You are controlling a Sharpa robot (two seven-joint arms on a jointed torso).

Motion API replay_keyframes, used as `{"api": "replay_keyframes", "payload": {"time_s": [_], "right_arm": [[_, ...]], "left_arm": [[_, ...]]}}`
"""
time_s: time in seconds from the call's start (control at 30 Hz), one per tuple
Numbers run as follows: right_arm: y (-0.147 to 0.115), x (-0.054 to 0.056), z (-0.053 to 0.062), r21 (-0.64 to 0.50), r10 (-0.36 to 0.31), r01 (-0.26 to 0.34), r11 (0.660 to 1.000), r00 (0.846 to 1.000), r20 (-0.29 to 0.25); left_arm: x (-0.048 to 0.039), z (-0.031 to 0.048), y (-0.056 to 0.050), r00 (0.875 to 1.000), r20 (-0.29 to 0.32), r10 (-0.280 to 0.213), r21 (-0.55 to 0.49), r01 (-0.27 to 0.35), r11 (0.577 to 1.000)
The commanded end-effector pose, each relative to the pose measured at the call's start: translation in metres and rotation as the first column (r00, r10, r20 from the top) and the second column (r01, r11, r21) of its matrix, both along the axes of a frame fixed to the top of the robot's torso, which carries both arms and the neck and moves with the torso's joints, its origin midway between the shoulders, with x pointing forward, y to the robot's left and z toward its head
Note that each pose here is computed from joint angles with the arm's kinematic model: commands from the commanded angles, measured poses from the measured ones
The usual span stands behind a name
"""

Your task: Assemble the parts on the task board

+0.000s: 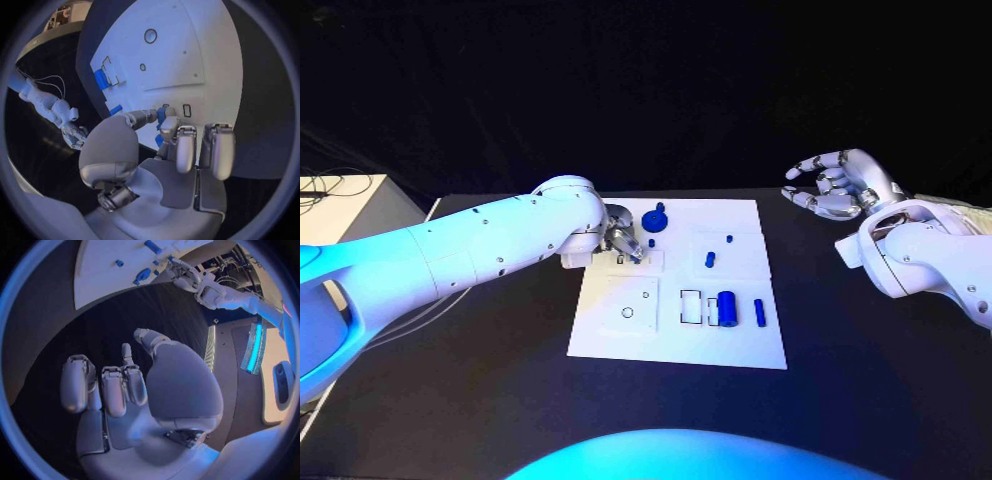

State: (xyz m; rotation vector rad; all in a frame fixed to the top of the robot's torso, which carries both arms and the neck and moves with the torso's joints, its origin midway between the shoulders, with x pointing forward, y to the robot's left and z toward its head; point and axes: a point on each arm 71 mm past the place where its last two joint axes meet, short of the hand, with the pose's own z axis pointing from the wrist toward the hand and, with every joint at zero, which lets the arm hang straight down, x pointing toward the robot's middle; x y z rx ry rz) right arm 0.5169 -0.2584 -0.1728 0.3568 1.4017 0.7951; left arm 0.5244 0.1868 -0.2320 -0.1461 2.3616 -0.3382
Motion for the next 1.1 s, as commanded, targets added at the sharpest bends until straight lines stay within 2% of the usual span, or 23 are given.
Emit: {"api": "replay_keyframes", "payload": {"time_s": [0.03,1.1], "right_arm": [[0.0019,-0.0001,0.0000,-0.009,0.021,-0.021,1.000,1.000,-0.003],[0.0013,-0.0001,-0.0004,-0.010,0.019,-0.019,1.000,1.000,-0.009]], "left_arm": [[-0.0007,-0.0003,-0.0019,1.000,-0.009,-0.020,0.007,0.020,1.000],[0.0001,-0.0059,-0.0014,1.000,-0.015,-0.027,0.037,0.027,0.999]]}}
